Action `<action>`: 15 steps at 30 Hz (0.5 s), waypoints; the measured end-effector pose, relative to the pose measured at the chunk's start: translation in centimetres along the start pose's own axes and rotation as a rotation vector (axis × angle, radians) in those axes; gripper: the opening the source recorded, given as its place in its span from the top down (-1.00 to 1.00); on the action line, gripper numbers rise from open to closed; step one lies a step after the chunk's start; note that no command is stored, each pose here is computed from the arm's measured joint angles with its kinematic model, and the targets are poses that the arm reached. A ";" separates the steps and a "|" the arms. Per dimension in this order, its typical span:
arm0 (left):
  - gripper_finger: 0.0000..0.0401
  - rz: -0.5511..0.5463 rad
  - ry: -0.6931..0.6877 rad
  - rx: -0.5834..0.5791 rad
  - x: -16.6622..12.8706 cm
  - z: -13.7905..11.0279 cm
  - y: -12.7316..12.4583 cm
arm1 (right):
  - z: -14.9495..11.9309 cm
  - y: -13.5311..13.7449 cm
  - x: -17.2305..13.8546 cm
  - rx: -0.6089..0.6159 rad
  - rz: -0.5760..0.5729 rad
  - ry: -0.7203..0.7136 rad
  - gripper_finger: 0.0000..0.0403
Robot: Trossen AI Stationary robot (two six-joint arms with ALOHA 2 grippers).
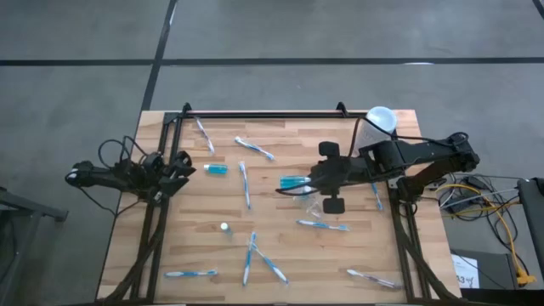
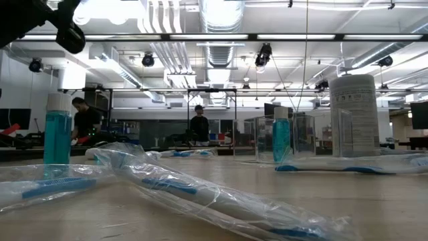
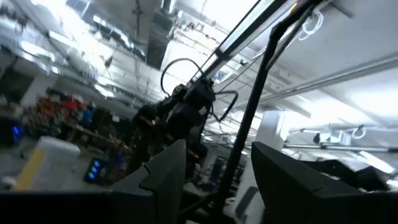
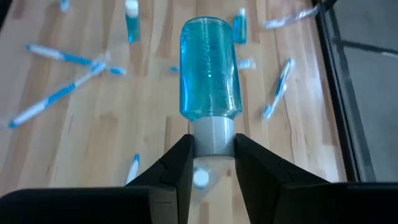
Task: Pick & Place toothbrushing station
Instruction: Put the blue mouthwash into the middle section of the transparent organizer
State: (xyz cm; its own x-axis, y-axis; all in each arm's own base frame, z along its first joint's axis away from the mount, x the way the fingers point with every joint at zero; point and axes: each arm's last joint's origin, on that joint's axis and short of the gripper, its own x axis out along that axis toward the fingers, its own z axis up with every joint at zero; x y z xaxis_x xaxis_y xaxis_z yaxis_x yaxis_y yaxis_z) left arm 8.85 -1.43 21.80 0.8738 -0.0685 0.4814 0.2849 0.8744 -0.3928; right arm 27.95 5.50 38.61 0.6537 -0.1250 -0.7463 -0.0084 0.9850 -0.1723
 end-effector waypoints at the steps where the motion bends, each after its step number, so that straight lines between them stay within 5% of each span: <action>1: 0.06 0.006 0.014 -0.010 0.0 -0.1 0.1 | 0.1 0.0 0.0 0.003 -0.009 -0.011 0.51; 15: 0.06 0.297 0.002 -0.031 0.1 -0.9 1.2 | 0.2 -0.1 0.1 0.004 -0.048 -0.022 0.51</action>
State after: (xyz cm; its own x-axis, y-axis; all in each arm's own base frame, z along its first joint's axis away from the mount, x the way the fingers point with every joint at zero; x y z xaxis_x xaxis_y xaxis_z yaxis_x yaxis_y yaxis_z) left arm 9.67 -0.82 20.65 0.9216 0.1873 0.3400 0.0283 0.8412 -0.5400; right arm 28.16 5.41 38.72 0.6695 -0.1697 -0.7232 0.0265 0.9784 -0.2051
